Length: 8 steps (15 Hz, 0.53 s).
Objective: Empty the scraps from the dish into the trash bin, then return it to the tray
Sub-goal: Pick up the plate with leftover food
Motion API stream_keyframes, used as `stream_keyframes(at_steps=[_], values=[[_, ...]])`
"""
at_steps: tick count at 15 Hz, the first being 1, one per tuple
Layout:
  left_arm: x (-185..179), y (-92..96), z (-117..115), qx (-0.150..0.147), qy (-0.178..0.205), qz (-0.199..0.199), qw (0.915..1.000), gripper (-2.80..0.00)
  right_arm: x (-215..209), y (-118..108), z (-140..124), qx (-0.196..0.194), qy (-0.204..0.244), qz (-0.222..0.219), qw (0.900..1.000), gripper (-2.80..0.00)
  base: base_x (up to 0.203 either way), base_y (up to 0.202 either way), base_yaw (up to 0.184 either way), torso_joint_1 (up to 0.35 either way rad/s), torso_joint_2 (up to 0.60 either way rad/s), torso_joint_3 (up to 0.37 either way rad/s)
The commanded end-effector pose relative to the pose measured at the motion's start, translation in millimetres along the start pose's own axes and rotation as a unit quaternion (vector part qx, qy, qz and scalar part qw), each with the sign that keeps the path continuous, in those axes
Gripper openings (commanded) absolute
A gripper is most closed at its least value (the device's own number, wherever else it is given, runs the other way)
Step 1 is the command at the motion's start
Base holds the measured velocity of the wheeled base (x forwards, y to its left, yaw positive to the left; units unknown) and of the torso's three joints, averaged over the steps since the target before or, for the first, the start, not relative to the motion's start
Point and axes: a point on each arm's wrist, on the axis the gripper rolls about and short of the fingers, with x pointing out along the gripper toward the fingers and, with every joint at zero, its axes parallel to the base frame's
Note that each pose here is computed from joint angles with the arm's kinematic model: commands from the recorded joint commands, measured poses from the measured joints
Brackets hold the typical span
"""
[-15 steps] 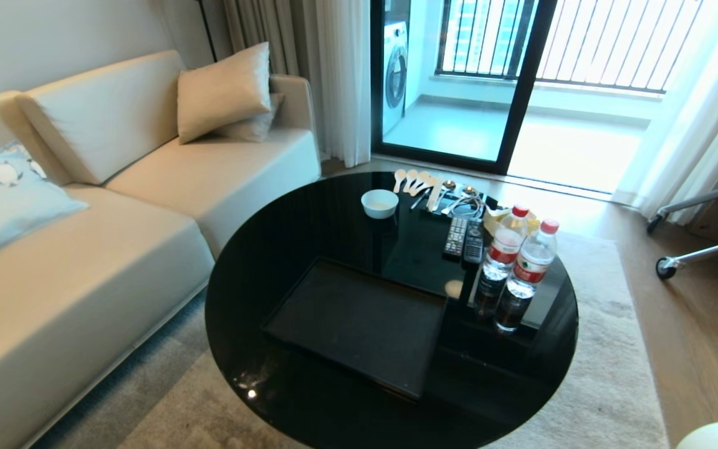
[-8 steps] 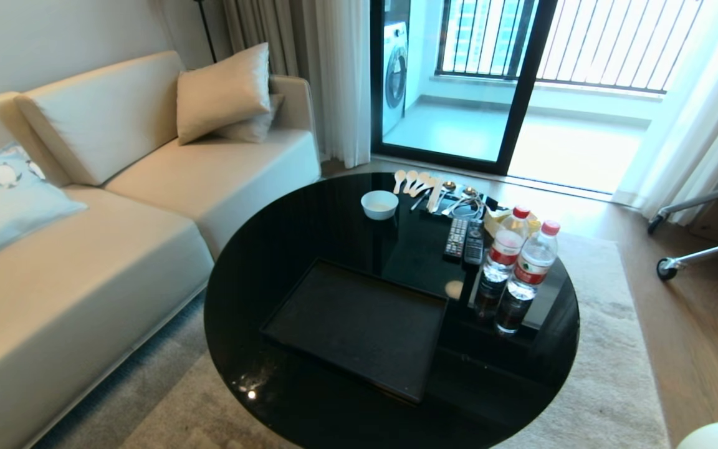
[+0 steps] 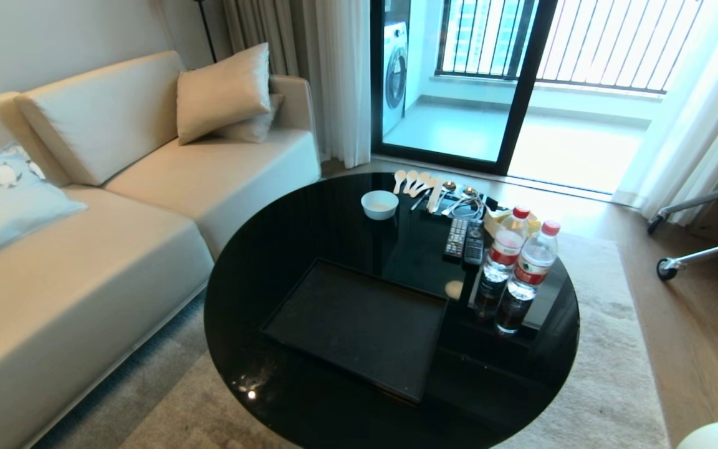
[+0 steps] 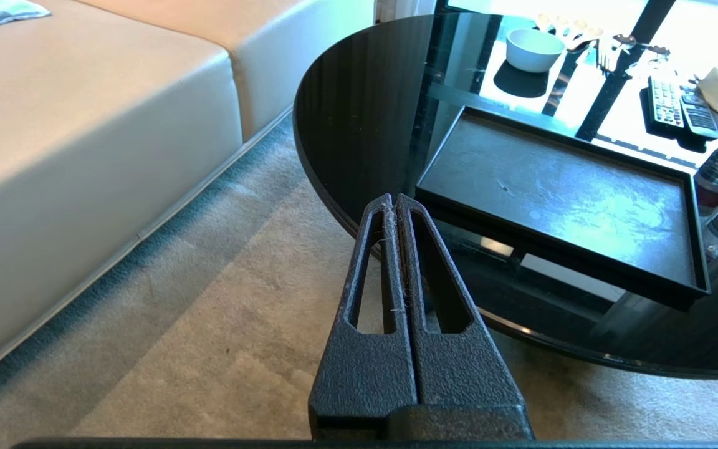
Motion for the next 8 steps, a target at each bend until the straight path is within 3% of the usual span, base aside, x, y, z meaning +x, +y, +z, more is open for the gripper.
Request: stream_keyframes(at_steps=[1, 8], values=[[0.0, 0.0, 0.1, -0.001, -0.001, 0.0, 1.0, -2.8, 0.2, 0.0, -0.3, -0.007, 0.001, 0.001, 1.0, -2.8, 0.0, 0.0, 0.0, 0.0, 0.0, 0.0], [0.0, 0.0, 0.1, -0.001, -0.001, 0.0, 1.0, -2.8, -11.5, 2.4, 36.4, -0.042, -0.053, 0.058, 0.996, -2.8, 0.0, 0.0, 0.0, 0.0, 0.0, 0.0]])
